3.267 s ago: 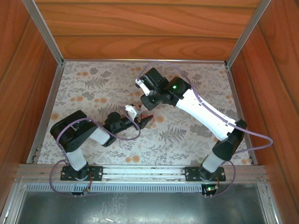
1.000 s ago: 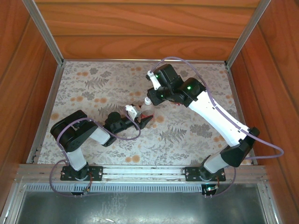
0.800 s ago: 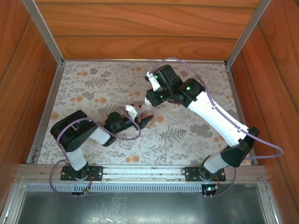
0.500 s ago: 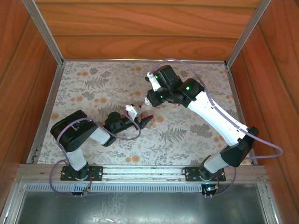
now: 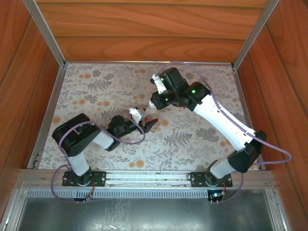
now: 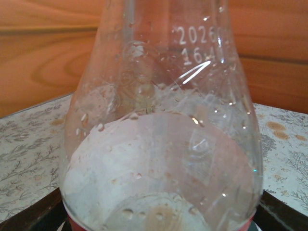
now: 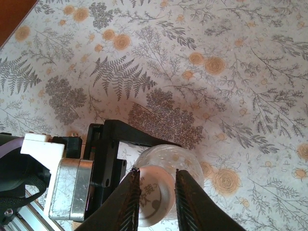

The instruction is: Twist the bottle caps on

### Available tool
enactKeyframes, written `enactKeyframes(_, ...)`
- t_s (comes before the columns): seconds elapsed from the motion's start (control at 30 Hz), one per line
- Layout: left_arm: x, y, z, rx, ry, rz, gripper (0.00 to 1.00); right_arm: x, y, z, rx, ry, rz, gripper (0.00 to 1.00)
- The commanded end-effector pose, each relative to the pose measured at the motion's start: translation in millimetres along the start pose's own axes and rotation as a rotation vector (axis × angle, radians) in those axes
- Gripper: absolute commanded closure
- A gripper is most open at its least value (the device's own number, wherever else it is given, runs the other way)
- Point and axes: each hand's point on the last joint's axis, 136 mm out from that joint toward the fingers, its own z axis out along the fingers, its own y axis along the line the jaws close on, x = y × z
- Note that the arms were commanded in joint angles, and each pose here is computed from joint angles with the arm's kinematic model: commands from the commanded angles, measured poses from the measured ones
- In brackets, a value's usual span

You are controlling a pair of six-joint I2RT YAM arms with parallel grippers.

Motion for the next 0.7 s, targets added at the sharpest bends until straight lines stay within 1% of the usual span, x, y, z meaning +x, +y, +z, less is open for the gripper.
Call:
enactKeyframes(0.0, 43, -5, -3, 0.015, 0.145, -0.069, 0.29, 17, -5, 1, -0.003, 0.051, 0.031, 0.76)
enactKeyframes(0.33, 45, -3, -2, 0.003, 0.151, -0.086, 0.3, 28, -1, -6, -0.035, 0.051, 0.075, 0.82)
enactKeyframes(0.47, 45, -2, -2, 0.002, 0.149, -0.087, 0.3, 32, 3, -7, -0.062, 0.059, 0.086, 0.82)
enactKeyframes(0.67, 46, -3, -1, 0.003, 0.151, -0.089, 0.3, 30, 4, -15, -0.068, 0.033, 0.098, 0.82)
